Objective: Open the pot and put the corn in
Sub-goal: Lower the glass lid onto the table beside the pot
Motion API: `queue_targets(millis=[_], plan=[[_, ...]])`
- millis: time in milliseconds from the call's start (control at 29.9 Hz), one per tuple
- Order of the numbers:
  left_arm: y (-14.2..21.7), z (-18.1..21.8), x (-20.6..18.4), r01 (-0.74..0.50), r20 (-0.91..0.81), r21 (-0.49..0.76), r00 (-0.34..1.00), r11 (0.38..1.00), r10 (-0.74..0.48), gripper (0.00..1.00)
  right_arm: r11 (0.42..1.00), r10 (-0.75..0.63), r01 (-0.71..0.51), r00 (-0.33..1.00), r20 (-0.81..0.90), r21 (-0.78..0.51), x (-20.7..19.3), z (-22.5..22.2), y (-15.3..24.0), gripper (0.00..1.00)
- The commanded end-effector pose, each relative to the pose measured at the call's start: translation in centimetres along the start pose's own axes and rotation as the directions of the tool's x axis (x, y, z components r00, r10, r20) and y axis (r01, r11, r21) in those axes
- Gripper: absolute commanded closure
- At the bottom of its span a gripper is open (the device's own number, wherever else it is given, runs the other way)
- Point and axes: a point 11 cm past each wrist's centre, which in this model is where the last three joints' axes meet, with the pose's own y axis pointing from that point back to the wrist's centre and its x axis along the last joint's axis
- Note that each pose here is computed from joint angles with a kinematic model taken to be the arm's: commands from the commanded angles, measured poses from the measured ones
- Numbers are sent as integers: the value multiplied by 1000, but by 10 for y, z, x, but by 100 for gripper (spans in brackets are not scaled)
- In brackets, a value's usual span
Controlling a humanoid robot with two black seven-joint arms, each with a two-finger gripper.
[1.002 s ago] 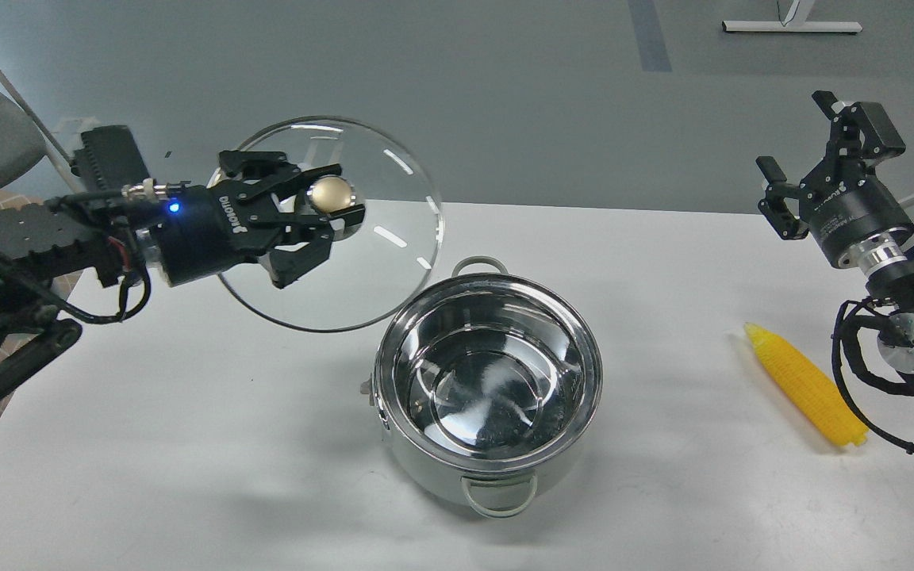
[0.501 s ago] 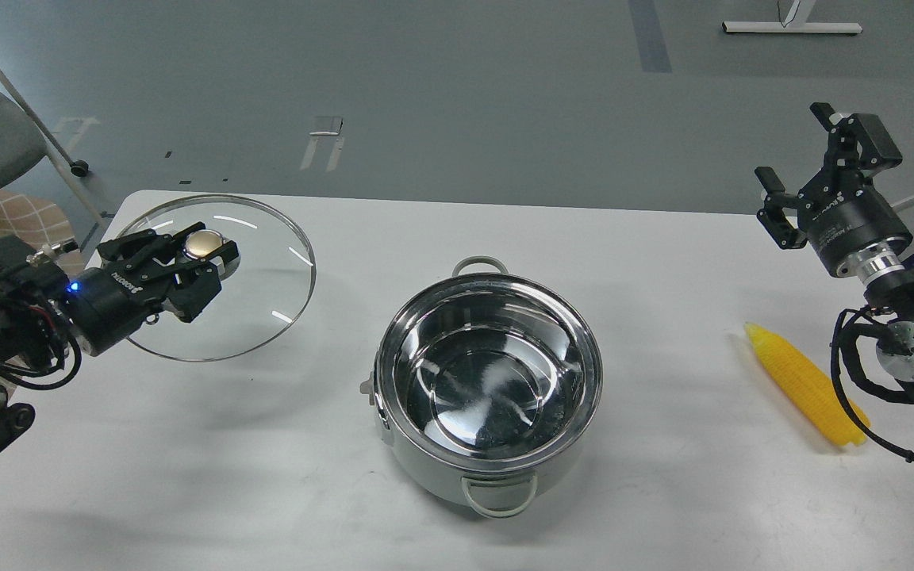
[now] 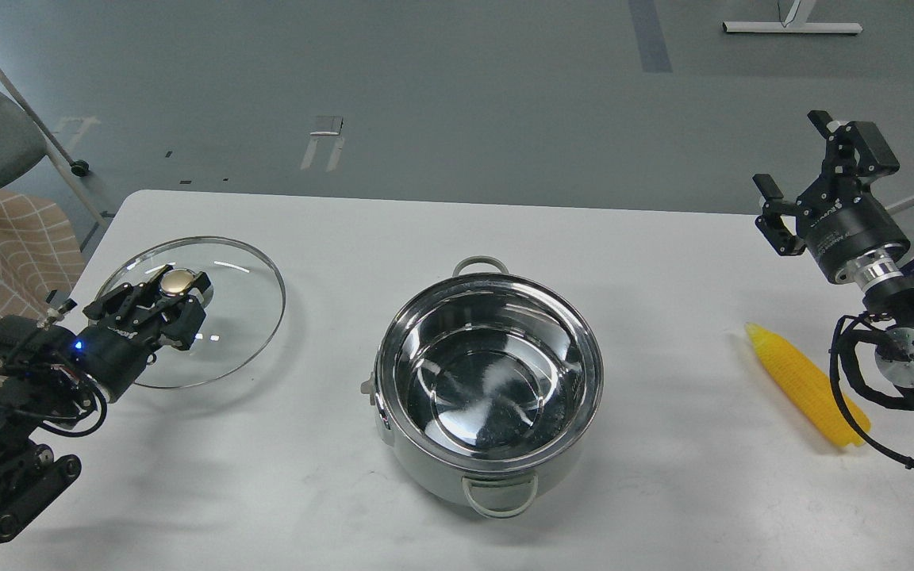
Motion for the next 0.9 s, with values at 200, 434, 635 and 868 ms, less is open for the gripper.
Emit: queue_targets(millis=[200,434,635,868], plan=[[1,-2,-11,-19,-92,61,995,998,24,71,1000,1,-1,1000,0,-1,0,1,0,1],[1,-1,-20,-18,-134,87,991,996,29,66,1000,1,-1,1000,0,-1,0,1,0,1],[2,-3,-23,-12,-133,95,991,995,25,65,1000,4,-4,1000,-3,-1,2,0,1,1],[3,-1,-29,-4,-143,102,990,995,18,46,1000,6,-6,1000,-9,0,5,-3,2,1]])
